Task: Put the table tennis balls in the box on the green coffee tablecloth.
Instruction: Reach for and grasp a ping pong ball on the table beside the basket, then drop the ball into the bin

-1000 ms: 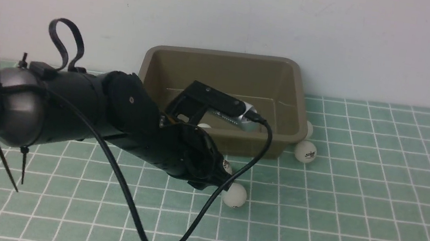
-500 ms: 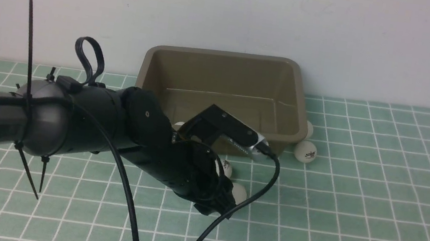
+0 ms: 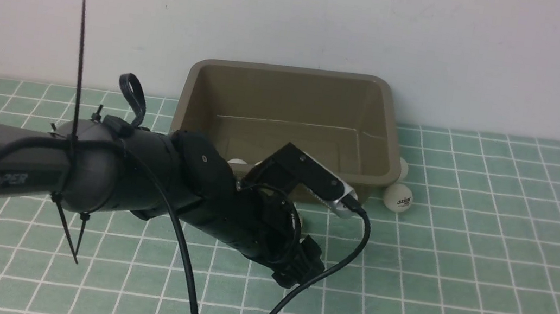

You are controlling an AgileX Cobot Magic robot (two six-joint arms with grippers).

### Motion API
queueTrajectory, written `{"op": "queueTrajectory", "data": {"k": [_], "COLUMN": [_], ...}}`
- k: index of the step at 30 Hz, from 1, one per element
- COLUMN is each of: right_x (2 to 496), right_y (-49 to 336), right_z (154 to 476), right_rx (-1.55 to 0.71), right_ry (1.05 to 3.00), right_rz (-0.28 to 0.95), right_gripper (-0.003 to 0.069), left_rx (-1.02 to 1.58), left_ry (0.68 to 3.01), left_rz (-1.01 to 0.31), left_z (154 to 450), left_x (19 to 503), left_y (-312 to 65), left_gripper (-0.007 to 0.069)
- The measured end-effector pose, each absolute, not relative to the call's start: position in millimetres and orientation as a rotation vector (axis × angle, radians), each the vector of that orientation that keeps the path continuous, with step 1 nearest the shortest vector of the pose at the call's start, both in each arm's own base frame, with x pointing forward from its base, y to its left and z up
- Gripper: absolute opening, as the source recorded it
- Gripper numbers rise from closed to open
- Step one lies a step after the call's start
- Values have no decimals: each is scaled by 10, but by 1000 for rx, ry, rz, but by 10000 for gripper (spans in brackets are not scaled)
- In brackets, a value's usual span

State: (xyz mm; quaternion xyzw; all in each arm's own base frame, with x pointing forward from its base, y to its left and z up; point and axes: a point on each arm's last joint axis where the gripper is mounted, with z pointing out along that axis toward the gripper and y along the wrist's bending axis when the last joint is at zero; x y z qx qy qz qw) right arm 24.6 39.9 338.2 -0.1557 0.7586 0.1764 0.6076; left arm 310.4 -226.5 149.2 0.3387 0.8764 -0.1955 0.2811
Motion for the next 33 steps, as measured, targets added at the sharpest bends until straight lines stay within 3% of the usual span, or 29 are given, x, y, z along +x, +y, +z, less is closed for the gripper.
{"op": "queueTrajectory", "data": {"k": [4,6,8,9,18,24,28,33], "right_x": [246,246,246,246,243,243,243,233], "right_y": [399,399,399,399,407,407,406,417], "right_z": [3382,3382,3382,3382,3388,3388,3388,3367], "right_rx": [-360,-360,-360,-360,-356,-356,-356,-372], "right_ry": [1753,1753,1753,1753,1749,1749,1749,1771], "right_rz": [408,408,408,408,424,424,424,433], "right_gripper": [356,356,356,356,356,356,356,356], "left_rx": [878,858,846,858,931,953,871,736], "left_ry": [2325,2317,2306,2294,2258,2078,1936,1960], "left_rz": [-527,-530,-535,-531,-615,-717,-573,-324], "left_z": [1451,1442,1448,1456,1543,2136,2494,2441], "left_x": [3169,3193,3210,3216,3152,3024,3098,3418], "left_y": [-2299,-2310,-2320,-2324,-2368,-2371,-2210,-1787], "left_gripper": [498,425,302,286,293,293,293,293]}}
